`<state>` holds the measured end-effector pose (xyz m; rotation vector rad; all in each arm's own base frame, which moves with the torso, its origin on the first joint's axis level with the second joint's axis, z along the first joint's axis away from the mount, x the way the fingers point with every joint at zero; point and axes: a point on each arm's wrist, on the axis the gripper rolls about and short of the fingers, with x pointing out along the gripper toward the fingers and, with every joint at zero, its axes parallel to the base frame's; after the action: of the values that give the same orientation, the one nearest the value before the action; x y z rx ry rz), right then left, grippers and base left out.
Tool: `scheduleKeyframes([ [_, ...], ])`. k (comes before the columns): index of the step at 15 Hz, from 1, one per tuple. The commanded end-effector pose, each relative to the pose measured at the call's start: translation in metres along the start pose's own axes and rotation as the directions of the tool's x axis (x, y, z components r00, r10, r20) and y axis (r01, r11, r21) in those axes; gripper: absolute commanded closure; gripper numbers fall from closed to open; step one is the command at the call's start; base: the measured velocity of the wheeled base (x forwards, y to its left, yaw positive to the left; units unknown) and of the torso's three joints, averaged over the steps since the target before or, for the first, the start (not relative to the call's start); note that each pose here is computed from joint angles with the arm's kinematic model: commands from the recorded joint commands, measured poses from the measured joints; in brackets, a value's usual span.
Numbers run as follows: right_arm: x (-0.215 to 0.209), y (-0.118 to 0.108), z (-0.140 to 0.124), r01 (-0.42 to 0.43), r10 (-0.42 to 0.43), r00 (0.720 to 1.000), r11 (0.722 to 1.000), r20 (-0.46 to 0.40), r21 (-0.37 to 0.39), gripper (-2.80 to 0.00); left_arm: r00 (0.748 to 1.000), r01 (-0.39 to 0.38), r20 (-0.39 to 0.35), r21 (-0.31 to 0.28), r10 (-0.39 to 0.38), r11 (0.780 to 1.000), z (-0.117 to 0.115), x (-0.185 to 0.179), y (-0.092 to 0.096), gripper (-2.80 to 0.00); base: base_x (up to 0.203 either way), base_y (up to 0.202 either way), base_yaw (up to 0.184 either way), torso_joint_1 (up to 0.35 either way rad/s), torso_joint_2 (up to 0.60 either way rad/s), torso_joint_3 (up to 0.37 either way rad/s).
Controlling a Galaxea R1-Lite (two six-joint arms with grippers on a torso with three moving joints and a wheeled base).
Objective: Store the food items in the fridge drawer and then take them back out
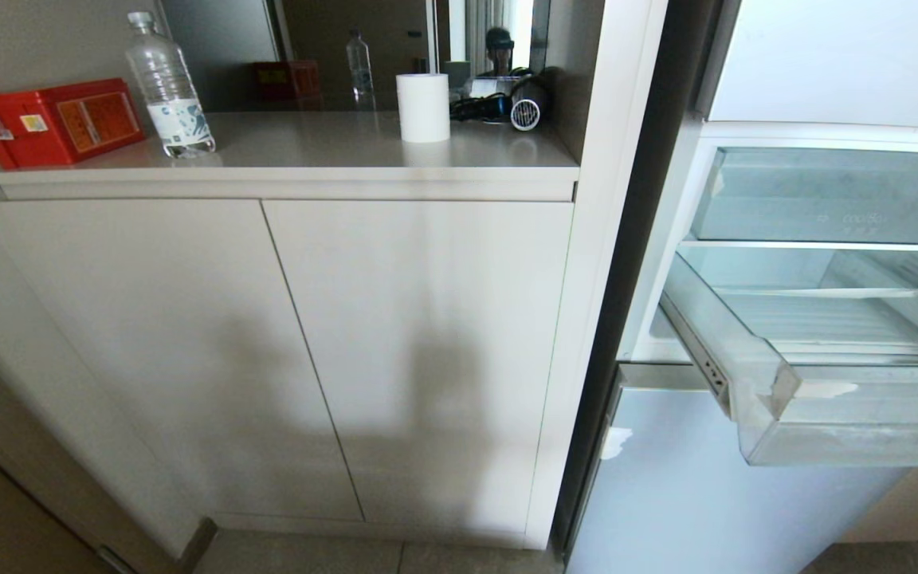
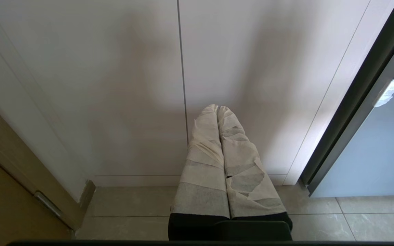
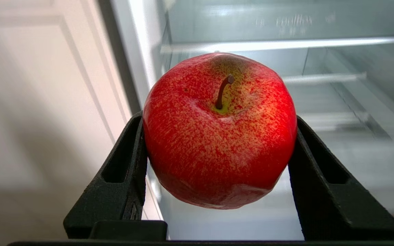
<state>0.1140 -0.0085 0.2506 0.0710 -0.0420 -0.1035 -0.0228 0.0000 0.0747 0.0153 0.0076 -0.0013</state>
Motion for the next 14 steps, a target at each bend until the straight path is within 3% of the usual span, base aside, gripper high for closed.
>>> scheduleKeyframes([
  [1,0.071,-0.001,-0.003,0.043,-0.042,0.991,0.999,-0.128,0.011,0.00,1.000,0.000,-0.002,0.000,0.000,1.000,0.000,0.000,0.000,0.00,0.000,0.000,0.000,0.000,0.00,0.000],
  [4,0.143,-0.020,0.004,0.163,-0.157,0.977,0.986,-0.146,0.031,0.00,1.000,0.000,-0.002,0.000,0.000,1.000,0.000,0.000,0.000,0.00,0.000,0.000,0.000,0.000,0.00,0.000],
  [7,0.189,-0.041,-0.004,0.253,-0.244,0.955,0.967,-0.169,0.029,0.00,1.000,0.000,-0.002,0.000,0.000,1.000,0.000,0.000,0.000,0.00,0.000,0.000,0.000,0.000,0.00,0.000],
  [14,0.237,-0.060,-0.051,0.298,-0.279,0.912,0.955,-0.301,0.016,0.00,1.000,0.000,-0.002,0.000,0.000,1.000,0.000,0.000,0.000,0.00,0.000,0.000,0.000,0.000,0.00,0.000],
])
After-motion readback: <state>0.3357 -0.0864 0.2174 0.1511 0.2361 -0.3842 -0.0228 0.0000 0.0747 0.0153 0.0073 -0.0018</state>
